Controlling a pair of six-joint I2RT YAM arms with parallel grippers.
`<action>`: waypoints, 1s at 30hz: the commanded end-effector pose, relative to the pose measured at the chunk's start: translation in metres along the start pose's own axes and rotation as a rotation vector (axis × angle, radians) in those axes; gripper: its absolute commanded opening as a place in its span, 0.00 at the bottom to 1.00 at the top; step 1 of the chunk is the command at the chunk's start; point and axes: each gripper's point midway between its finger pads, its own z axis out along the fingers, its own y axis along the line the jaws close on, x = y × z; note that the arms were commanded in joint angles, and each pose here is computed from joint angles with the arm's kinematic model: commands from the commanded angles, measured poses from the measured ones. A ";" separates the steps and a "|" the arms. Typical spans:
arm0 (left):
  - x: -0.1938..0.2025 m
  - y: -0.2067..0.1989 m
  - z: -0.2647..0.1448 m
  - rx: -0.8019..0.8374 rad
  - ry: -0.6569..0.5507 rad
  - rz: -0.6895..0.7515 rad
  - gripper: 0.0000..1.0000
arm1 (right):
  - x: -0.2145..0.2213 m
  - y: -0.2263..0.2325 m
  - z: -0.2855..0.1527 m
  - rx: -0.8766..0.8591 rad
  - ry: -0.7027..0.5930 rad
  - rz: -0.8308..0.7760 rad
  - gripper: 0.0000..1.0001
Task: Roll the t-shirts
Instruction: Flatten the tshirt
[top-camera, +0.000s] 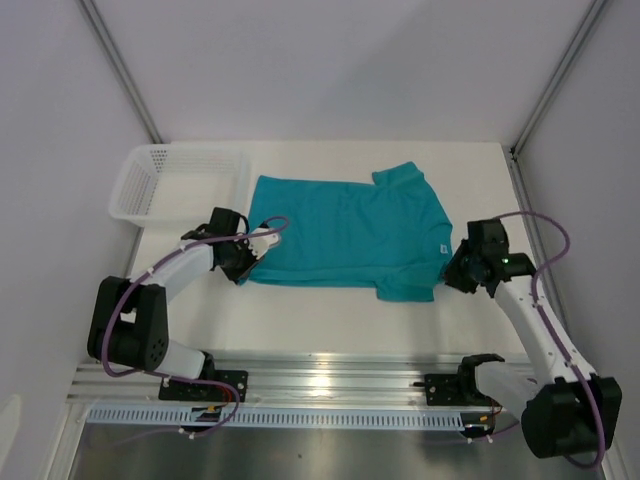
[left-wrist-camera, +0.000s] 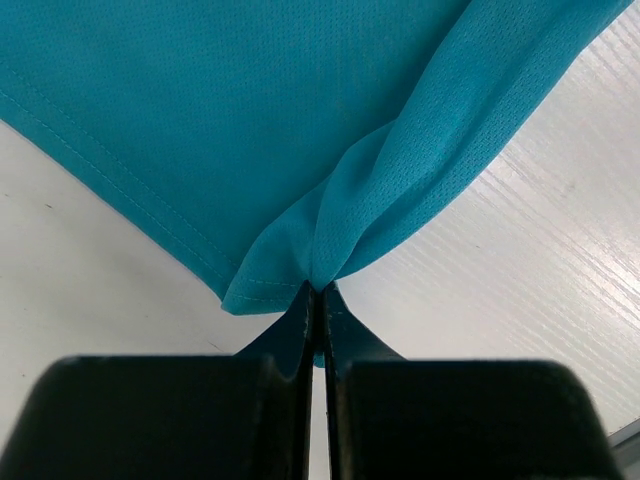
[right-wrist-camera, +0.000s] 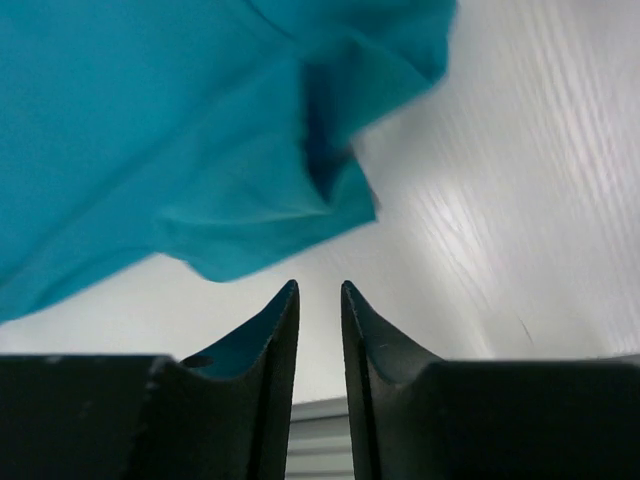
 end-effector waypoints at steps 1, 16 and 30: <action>-0.024 0.009 -0.007 -0.021 -0.071 -0.009 0.01 | 0.038 -0.008 0.031 0.034 0.108 0.111 0.26; -0.022 0.007 -0.011 -0.029 -0.071 0.004 0.01 | 0.059 -0.031 0.092 0.141 0.151 0.078 0.45; -0.021 0.008 -0.011 -0.029 -0.068 0.001 0.01 | 0.072 -0.050 0.103 0.200 0.169 0.063 0.06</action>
